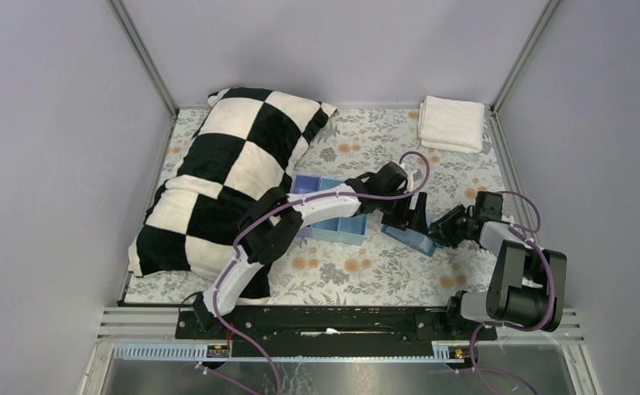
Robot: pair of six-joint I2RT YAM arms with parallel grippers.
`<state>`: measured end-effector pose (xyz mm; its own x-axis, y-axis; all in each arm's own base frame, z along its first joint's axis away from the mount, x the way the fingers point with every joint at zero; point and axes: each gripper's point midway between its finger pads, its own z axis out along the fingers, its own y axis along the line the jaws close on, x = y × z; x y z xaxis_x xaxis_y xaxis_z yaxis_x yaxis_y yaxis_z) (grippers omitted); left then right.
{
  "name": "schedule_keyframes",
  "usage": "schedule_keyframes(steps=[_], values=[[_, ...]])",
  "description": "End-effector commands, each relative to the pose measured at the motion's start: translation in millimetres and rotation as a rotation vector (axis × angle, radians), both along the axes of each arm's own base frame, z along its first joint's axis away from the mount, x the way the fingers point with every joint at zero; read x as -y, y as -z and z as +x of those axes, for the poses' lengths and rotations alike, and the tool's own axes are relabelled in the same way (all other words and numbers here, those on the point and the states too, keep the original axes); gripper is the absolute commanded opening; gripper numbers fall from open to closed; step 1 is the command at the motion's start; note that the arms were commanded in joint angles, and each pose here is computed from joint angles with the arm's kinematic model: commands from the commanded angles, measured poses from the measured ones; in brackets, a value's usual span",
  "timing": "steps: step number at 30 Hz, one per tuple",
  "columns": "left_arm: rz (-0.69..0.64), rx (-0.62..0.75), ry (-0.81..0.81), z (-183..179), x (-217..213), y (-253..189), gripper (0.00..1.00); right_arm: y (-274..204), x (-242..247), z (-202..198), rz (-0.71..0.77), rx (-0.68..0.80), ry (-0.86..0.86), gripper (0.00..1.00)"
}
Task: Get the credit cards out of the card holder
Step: Remove the credit card from the card holder.
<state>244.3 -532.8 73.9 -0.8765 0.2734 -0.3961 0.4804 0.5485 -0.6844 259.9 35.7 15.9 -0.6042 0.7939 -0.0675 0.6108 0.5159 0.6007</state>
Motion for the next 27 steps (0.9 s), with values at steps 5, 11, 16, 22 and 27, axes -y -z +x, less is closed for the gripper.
schedule_keyframes(steps=[5,11,16,22,27], values=[[-0.18,-0.081,0.1,-23.4,26.6,-33.7,0.82,-9.9,15.6,-2.4,-0.108,0.01,0.028,0.36],[-0.237,-0.15,0.12,-34.4,29.4,-44.3,0.82,-38.0,42.3,-4.2,-0.272,0.068,0.093,0.39],[-0.217,-0.151,0.114,-33.6,29.5,-32.4,0.82,-73.8,60.9,-3.3,-0.381,0.141,0.15,0.41],[-0.2,-0.158,0.104,-33.3,32.5,-21.7,0.81,-93.8,56.7,5.0,-0.361,0.189,0.134,0.41],[-0.189,-0.108,0.059,-24.1,16.4,-39.7,0.82,-88.0,38.4,10.2,-0.263,0.211,0.082,0.41]])
